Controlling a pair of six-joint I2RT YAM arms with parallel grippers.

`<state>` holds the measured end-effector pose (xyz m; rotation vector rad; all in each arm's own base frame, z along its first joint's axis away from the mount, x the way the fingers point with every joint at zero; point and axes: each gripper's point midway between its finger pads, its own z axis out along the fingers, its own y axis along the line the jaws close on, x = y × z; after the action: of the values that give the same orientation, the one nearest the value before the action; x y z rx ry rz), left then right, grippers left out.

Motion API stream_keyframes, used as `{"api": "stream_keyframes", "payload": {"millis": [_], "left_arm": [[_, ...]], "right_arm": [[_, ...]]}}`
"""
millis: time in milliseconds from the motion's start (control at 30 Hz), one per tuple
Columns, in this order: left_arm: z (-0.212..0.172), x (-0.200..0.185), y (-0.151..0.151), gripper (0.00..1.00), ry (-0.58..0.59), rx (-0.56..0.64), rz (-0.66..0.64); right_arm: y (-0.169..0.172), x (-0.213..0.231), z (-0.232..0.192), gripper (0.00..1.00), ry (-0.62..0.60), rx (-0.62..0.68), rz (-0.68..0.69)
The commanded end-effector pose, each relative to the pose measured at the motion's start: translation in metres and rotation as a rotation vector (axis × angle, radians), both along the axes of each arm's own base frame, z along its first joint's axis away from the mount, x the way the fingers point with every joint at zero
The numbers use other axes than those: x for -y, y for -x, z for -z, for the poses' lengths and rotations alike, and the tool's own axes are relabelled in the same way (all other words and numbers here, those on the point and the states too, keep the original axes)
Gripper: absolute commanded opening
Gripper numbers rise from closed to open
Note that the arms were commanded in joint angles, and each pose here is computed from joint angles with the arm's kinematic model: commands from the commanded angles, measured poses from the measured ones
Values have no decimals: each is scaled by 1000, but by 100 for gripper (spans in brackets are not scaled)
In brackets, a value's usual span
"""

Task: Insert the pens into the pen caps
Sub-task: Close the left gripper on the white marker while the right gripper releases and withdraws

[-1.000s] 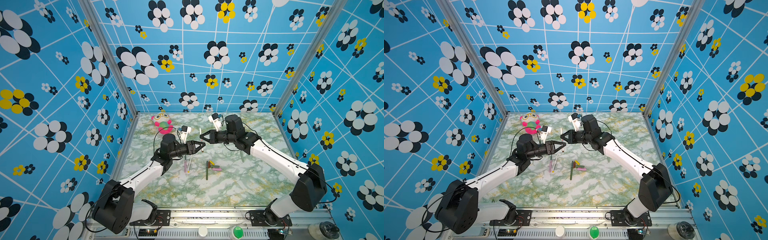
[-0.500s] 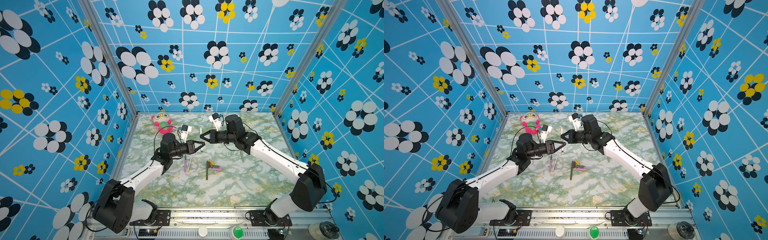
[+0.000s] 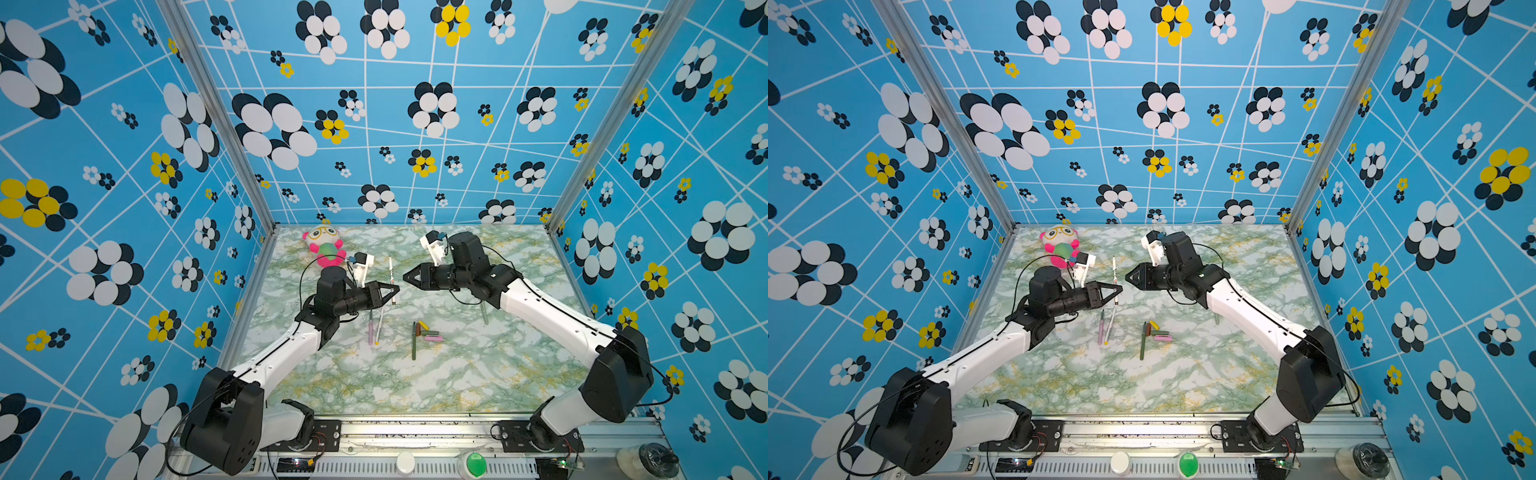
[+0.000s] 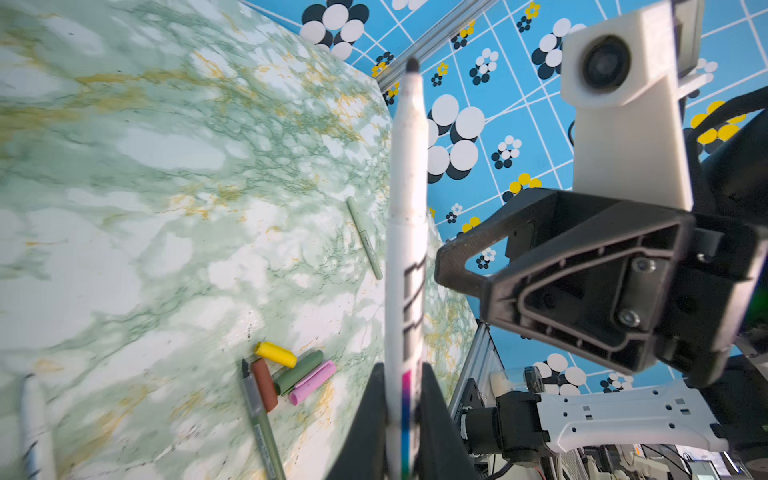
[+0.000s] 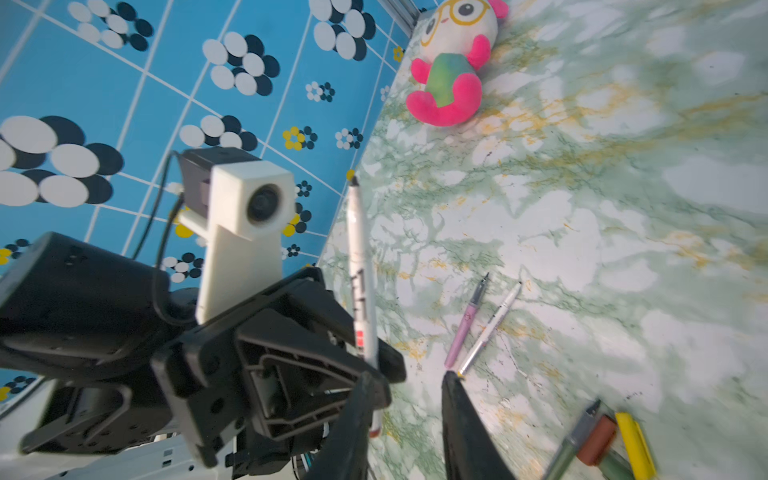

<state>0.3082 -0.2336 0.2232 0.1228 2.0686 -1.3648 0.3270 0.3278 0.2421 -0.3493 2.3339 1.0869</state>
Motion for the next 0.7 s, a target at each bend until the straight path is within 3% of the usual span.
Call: {"api": "stream_keyframes", "payload": {"millis": [0, 133, 367, 667], "left_arm": [[18, -27, 1, 0, -150, -14, -104], [32, -42, 13, 0, -227, -27, -142], [46, -47, 31, 0, -220, -57, -135], [52, -50, 38, 0, -218, -63, -142]], "right_arm": [[9, 29, 19, 29, 144, -30, 62], [29, 44, 66, 25, 288, -132, 69], [57, 45, 130, 16, 482, -228, 24], [78, 29, 181, 30, 488, -337, -14]]}}
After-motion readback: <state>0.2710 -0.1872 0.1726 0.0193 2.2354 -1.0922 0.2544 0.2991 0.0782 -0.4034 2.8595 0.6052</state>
